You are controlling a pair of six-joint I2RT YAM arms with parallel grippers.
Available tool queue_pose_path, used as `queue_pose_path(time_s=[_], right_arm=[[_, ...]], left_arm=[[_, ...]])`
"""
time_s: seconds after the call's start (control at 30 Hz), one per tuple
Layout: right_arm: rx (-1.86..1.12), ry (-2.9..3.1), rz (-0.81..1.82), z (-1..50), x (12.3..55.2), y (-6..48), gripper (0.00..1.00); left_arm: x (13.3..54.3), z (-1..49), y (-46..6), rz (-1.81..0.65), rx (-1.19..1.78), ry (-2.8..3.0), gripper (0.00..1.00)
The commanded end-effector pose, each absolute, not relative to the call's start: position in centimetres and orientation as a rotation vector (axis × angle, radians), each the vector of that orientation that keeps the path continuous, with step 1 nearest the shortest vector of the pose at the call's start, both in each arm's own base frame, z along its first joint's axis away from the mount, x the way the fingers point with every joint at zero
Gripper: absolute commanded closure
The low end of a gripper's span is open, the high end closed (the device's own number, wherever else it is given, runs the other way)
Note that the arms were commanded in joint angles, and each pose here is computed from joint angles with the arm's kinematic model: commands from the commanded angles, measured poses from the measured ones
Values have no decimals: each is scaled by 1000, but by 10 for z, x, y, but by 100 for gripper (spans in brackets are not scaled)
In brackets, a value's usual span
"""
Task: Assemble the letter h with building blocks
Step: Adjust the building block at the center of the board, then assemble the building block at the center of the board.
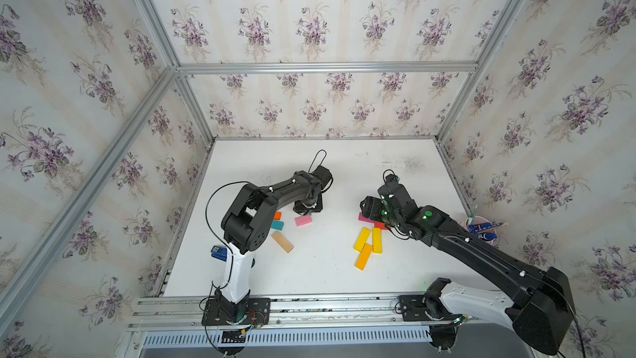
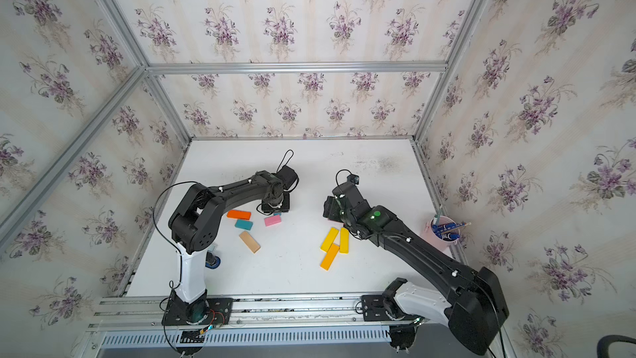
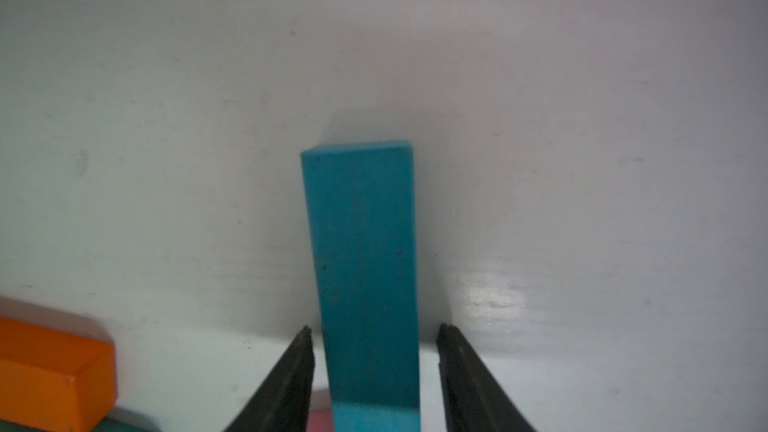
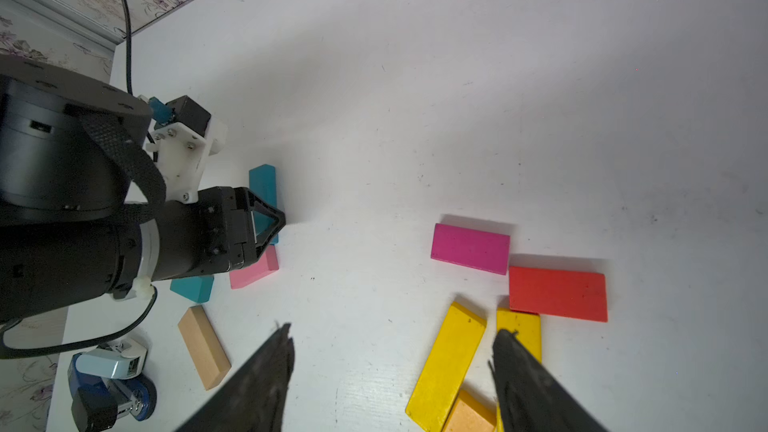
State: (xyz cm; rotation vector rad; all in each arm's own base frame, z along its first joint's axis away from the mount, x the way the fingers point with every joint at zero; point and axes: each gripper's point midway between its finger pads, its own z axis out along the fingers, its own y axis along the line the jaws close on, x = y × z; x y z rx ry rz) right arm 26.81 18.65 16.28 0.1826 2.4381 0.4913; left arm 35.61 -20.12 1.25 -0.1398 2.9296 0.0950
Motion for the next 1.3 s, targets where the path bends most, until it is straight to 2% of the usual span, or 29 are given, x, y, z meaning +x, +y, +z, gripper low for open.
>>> queue_pose_path(time_s=[0.0, 0.17, 0.3, 0.43, 0.53, 0.7, 0.83, 1.0, 1.27], right_arm=[[180, 2440, 511, 165, 266, 188, 23], [128, 2430, 560, 166, 263, 200, 21], [68, 2447, 562, 155, 258, 222, 16], [4, 2449, 543, 141, 256, 258, 9], [-61, 2453, 528, 128, 260, 295, 4], [-177, 2510, 481, 96, 271, 354, 5], [-292, 2570, 480, 66, 276, 388, 12], [-387, 2632, 356, 43, 277, 407, 13], [-421, 2712, 164, 6, 275, 404, 13]], left_arm=[[338, 5, -198, 103, -160, 2999, 35], [349, 42, -199, 64, -153, 2919, 26], [354, 104, -185, 21, -203, 2798, 22], [338, 157, -129, 7, -373, 2654, 16], [311, 171, -76, -62, -557, 2610, 17], [265, 172, -31, -99, -656, 2558, 16], [245, 163, -20, -151, -704, 2534, 16], [239, 151, -22, -233, -717, 2549, 16], [244, 148, -32, -322, -697, 2550, 16]])
